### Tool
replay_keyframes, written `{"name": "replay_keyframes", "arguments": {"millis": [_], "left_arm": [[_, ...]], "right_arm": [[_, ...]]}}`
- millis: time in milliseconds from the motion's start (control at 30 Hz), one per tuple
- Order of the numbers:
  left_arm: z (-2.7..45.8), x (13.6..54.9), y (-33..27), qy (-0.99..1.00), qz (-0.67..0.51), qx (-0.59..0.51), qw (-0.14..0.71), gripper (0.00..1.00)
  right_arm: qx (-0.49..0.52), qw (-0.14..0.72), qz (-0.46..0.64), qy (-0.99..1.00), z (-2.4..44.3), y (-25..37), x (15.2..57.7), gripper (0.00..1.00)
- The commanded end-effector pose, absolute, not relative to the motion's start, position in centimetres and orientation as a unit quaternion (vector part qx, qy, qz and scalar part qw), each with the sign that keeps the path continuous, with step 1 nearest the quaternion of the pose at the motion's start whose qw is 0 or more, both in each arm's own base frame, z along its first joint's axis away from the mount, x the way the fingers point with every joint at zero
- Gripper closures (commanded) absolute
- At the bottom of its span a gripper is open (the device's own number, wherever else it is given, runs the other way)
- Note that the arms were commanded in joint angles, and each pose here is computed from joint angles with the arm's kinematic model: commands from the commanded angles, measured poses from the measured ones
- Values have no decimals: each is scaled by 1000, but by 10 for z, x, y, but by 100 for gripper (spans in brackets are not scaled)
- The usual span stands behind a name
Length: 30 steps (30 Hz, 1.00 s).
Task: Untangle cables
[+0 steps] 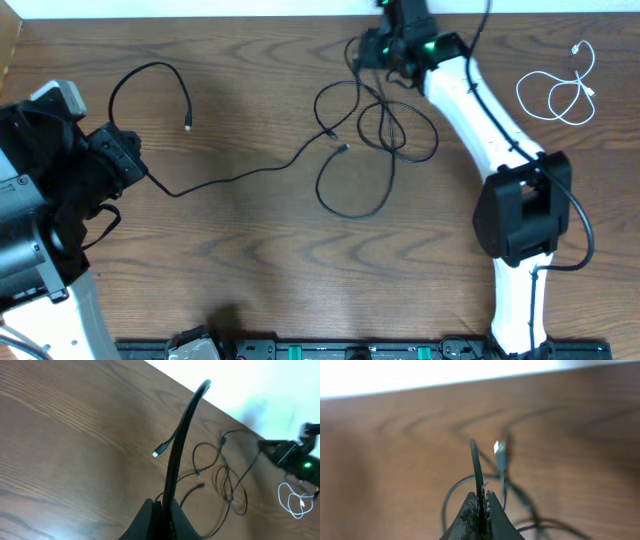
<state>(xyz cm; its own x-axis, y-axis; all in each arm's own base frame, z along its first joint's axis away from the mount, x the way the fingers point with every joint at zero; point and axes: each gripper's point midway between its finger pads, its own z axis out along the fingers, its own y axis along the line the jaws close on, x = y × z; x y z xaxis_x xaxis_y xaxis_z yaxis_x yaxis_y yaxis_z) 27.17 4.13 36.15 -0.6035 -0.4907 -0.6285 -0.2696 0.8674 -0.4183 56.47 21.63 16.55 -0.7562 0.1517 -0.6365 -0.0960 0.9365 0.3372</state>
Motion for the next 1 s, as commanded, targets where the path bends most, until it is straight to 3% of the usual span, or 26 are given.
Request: {"name": "replay_keyframes", "arguments": {"millis": [0, 367, 433, 500, 533, 700, 967], "left_arm": [[363, 269, 43, 889, -129, -196, 394, 93], [378, 280, 42, 879, -126, -161, 430, 93], [397, 292, 36, 860, -146, -133, 470, 93], [426, 304, 25, 831, -177, -91, 519, 93], [461, 314, 13, 790, -217, -56, 571, 93], [539, 318, -10, 693, -290, -3, 660, 93], [594, 302, -58, 614, -370, 61, 695, 93]], "right_arm": [[101, 350, 146, 920, 142, 165, 589, 99], [173, 247, 113, 947, 59, 81, 582, 96], [153, 233, 135, 951, 58, 80, 578, 79], [112, 222, 166, 954, 59, 88, 573, 56], [78, 206, 192, 956, 59, 99, 566, 45], [9, 172, 236, 956, 60, 125, 545, 41], [-57, 154, 274, 948, 87, 165, 519, 39]]}}
